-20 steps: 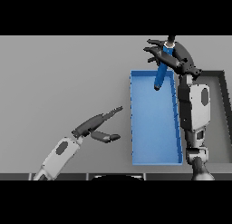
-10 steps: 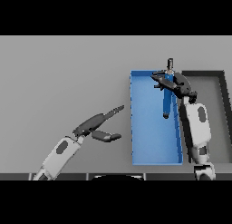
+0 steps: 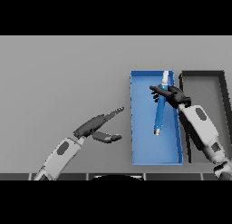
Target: Pick up the blue pipe and place it into the blue bin.
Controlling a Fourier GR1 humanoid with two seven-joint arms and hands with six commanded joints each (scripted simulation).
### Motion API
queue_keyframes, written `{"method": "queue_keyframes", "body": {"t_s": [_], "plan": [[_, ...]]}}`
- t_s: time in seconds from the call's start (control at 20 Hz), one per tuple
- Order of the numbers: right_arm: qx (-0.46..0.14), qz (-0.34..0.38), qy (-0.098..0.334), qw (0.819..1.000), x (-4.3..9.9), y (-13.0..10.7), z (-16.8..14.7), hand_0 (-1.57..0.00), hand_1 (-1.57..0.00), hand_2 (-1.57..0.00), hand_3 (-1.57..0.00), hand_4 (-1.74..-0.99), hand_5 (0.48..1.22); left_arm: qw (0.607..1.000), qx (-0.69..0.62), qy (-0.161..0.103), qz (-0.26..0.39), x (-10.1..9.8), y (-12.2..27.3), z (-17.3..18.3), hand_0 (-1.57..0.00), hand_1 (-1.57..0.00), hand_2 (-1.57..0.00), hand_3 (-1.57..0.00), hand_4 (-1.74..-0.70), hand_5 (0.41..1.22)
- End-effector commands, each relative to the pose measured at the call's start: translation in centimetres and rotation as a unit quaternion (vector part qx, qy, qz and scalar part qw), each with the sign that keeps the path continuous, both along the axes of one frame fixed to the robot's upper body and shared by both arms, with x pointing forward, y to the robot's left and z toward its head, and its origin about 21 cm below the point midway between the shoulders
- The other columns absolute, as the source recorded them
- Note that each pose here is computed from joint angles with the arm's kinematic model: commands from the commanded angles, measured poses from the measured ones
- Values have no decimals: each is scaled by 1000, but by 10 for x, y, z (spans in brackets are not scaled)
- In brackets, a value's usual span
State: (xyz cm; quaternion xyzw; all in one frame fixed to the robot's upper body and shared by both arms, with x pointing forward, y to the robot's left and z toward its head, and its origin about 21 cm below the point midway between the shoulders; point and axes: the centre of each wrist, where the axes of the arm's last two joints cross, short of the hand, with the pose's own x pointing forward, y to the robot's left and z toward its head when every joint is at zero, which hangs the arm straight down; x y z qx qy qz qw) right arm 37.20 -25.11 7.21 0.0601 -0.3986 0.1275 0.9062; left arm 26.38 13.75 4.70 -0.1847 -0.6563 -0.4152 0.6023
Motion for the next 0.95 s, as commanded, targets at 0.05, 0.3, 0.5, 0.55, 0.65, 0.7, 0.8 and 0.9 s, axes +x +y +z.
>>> {"method": "queue_keyframes", "body": {"t_s": [0.05,0.3,0.5,0.55,0.65,0.7,0.8,0.9], "plan": [[-43,54,-23,997,-6,1,13,-306,-289,-279,-169,-1215,1044,1000,-6,-2,-3,-1,-4,3,1,1,1,1,-829,477],[-91,95,-31,991,-11,11,17,-123,-94,-91,-55,-1189,880,1000,-3,-3,1,-1,-2,4,1,1,1,1,-831,471],[-98,88,-32,991,-14,13,16,-50,-38,-37,-22,-1182,807,1000,2,-2,6,3,5,4,1,1,1,1,-829,471],[-101,89,-34,990,-13,13,15,-40,-30,-29,-17,-1182,795,1000,2,-1,4,1,1,4,1,1,1,1,-828,472],[-90,87,-39,991,-14,11,18,-25,-19,-18,-11,-1176,783,1000,-2,-8,-3,-2,1,6,1,1,1,1,-826,470],[-98,89,-43,990,-15,7,19,-20,-15,-14,-8,-1186,774,1000,2,-7,1,-2,-1,5,1,1,1,1,-826,471],[-101,89,-37,990,-12,11,19,-20,-15,-14,-8,-1186,766,1000,5,-6,0,-3,-2,6,1,1,1,1,-826,472],[-99,97,-38,990,-11,11,19,-20,-15,-14,-8,-1186,769,1000,1,-5,0,-7,2,4,1,1,1,1,-826,474]]}}
